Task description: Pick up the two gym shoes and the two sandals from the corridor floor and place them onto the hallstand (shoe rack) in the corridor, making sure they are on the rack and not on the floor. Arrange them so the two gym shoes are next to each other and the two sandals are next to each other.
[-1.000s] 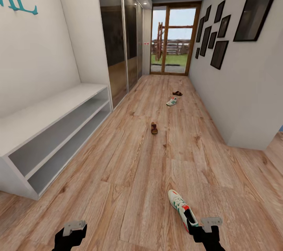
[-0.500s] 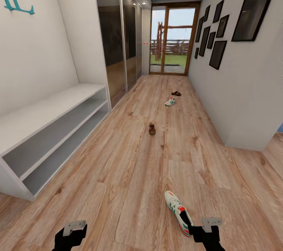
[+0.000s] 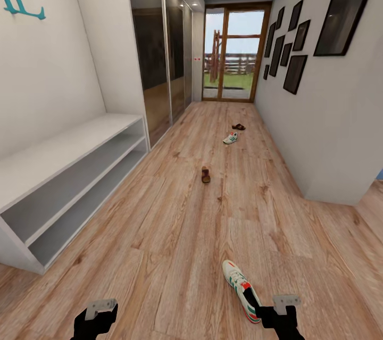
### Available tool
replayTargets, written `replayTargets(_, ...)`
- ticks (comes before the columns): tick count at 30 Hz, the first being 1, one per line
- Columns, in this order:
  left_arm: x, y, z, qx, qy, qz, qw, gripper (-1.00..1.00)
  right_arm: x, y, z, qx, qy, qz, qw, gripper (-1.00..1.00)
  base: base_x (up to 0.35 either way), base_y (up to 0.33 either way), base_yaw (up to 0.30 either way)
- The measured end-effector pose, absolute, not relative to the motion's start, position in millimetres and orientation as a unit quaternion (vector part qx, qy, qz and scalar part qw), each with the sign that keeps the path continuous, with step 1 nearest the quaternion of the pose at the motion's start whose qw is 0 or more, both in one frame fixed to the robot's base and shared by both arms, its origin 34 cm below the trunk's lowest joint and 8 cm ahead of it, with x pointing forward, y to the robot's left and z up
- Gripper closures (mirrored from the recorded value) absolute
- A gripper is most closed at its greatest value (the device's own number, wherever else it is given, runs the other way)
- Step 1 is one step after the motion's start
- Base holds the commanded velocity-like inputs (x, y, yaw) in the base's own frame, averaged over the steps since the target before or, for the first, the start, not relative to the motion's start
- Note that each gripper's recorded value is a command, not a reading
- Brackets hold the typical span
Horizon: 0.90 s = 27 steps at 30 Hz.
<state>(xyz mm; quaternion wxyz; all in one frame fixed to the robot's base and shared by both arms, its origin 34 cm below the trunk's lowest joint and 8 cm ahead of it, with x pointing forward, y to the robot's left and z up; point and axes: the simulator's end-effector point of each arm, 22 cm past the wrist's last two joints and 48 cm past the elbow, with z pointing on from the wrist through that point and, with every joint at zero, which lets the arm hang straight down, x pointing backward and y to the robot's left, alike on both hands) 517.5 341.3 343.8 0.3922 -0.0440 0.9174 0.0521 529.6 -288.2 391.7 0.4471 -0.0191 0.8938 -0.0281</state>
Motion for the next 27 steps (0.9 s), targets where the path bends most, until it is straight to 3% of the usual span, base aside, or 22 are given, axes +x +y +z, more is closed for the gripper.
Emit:
replayTargets(11, 517.9, 341.3, 344.2, -0.044, 0.917, 0.052, 0.393, -1.00, 529.6, -288.7, 391.7, -0.018, 0.894, -0.029, 0.447, -1.00, 0.002, 0.000, 0.049)
replayTargets(27, 519.0, 341.5, 345.0, -0.045, 0.917, 0.052, 0.394, -1.00, 529.4, -288.4, 391.6, -0.018, 0.894, -0.030, 0.447, -1.00, 0.008, 0.000, 0.247)
